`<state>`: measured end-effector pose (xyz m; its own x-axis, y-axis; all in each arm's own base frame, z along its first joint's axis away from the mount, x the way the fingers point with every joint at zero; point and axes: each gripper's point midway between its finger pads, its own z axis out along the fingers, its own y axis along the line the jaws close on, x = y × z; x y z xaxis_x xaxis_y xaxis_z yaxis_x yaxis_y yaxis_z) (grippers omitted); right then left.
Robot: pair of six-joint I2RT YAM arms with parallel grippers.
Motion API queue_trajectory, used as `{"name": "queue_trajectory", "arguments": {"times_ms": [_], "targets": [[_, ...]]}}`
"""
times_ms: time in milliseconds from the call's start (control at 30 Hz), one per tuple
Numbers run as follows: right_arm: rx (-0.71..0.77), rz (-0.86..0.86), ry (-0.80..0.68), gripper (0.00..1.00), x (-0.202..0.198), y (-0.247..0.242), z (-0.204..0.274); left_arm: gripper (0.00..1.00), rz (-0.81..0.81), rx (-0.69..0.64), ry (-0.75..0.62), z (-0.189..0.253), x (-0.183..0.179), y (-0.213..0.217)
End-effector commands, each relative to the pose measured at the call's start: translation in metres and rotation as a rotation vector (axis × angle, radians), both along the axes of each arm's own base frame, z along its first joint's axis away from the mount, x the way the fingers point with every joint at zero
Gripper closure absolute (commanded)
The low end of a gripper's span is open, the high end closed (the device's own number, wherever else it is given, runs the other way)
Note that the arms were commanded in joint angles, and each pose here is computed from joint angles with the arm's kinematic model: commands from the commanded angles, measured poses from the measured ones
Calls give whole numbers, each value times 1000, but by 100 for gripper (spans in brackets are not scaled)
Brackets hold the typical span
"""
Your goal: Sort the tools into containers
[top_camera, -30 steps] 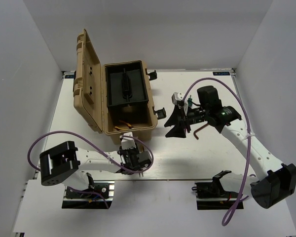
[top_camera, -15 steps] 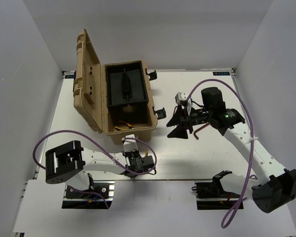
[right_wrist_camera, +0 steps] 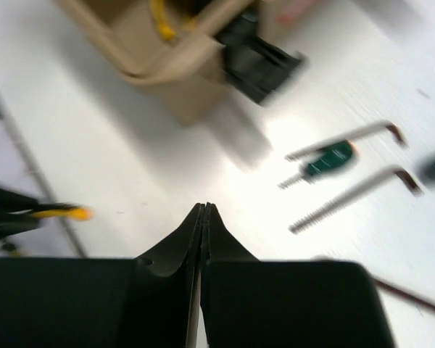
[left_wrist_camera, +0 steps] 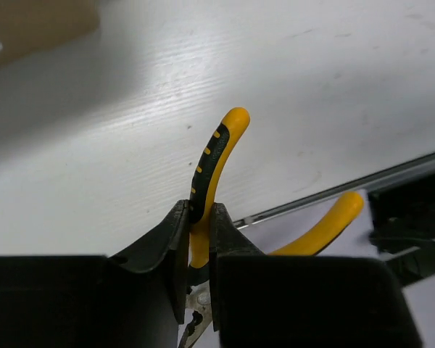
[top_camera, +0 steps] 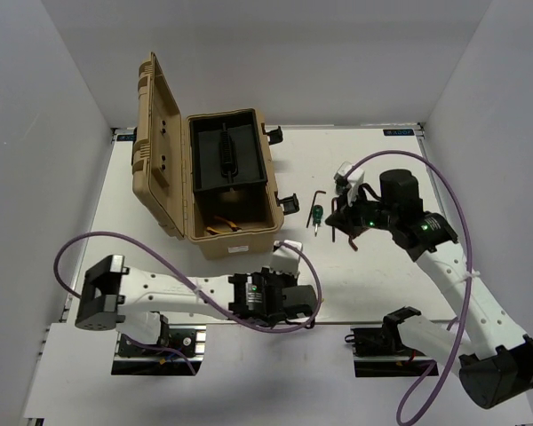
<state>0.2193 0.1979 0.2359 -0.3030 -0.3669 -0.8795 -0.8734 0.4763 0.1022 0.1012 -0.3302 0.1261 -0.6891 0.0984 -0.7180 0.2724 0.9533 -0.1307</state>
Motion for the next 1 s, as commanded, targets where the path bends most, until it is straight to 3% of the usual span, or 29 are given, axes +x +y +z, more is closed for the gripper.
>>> {"name": "queue_trajectory", "arguments": {"times_ms": [0,100,233,433,500,800,967], "targets": [[-100,-260,-59,100,26,-40,-8,100,-74,-45,-99,59,9,2],[-170,-368,-80,100,36,-64,-21,100,-17,-40,-179,87,29,24],[-230,-488,-94,100,47,-91,-34,100,188,-100,-365,141,72,74],[-245,-488,-12,100,39,-96,-66,100,279,-217,-523,210,107,97],[-234,-479,-2,100,39,-94,-69,100,290,-174,-570,225,118,106],[-251,-426,62,100,28,-90,-101,100,449,52,-686,219,193,133],[-249,-438,50,100,28,-94,-103,100,488,113,-641,192,237,147]]}}
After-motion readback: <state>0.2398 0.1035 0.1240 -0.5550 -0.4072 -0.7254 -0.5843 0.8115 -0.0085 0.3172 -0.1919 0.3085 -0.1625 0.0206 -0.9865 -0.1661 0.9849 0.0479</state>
